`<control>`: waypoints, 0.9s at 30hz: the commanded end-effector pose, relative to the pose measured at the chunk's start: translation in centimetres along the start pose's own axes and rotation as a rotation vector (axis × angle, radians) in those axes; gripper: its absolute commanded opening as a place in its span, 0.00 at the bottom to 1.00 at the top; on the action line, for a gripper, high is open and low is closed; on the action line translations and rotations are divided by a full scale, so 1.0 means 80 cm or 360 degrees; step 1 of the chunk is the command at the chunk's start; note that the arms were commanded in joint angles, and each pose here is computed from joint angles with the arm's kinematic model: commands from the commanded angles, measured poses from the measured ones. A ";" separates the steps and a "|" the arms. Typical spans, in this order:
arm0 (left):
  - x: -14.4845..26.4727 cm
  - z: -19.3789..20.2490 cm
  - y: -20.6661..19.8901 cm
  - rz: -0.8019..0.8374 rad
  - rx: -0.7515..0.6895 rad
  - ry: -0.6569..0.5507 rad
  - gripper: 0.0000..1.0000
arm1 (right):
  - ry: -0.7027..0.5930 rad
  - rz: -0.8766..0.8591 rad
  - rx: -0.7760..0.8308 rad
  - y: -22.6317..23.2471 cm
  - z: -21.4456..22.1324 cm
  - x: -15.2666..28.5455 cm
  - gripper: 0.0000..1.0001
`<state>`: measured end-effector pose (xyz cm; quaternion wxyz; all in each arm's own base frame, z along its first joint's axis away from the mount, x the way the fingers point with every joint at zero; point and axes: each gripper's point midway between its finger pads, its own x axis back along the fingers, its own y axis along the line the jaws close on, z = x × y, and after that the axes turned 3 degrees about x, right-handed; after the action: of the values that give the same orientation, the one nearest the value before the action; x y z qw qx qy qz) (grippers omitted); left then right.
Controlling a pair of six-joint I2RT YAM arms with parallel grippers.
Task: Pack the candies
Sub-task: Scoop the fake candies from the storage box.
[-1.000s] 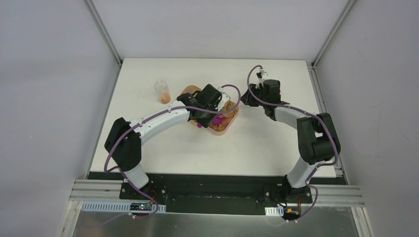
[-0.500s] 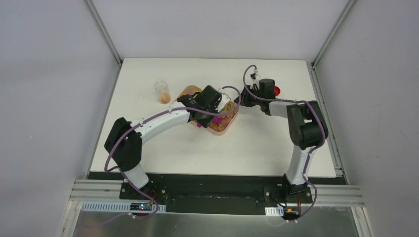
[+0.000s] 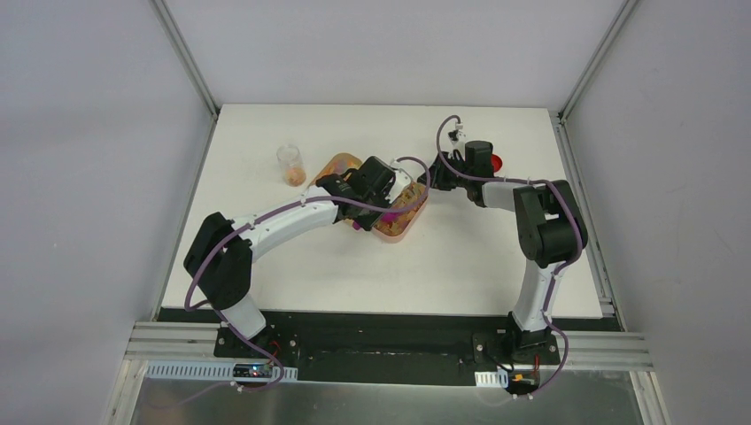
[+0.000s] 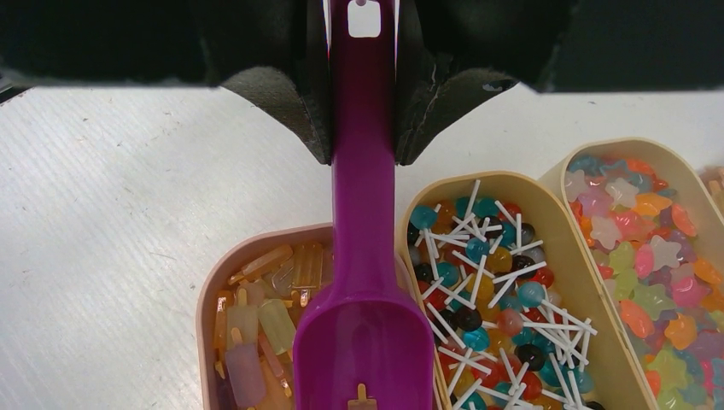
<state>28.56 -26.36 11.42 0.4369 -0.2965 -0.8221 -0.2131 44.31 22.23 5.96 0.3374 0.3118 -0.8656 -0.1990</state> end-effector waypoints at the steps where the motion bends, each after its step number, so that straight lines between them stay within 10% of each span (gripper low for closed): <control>1: 0.002 -0.023 0.000 -0.0005 0.0007 -0.0155 0.00 | 0.0034 -0.0100 -0.0007 0.017 0.009 0.000 0.24; 27: -0.008 -0.023 -0.003 0.0014 0.0031 -0.0190 0.00 | 0.0041 -0.0109 -0.0037 0.014 0.012 0.006 0.23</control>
<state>29.06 -26.77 10.57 0.4190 -0.3034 -0.8290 -0.2124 44.11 22.22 6.10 0.3350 0.3210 -0.8612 -0.2076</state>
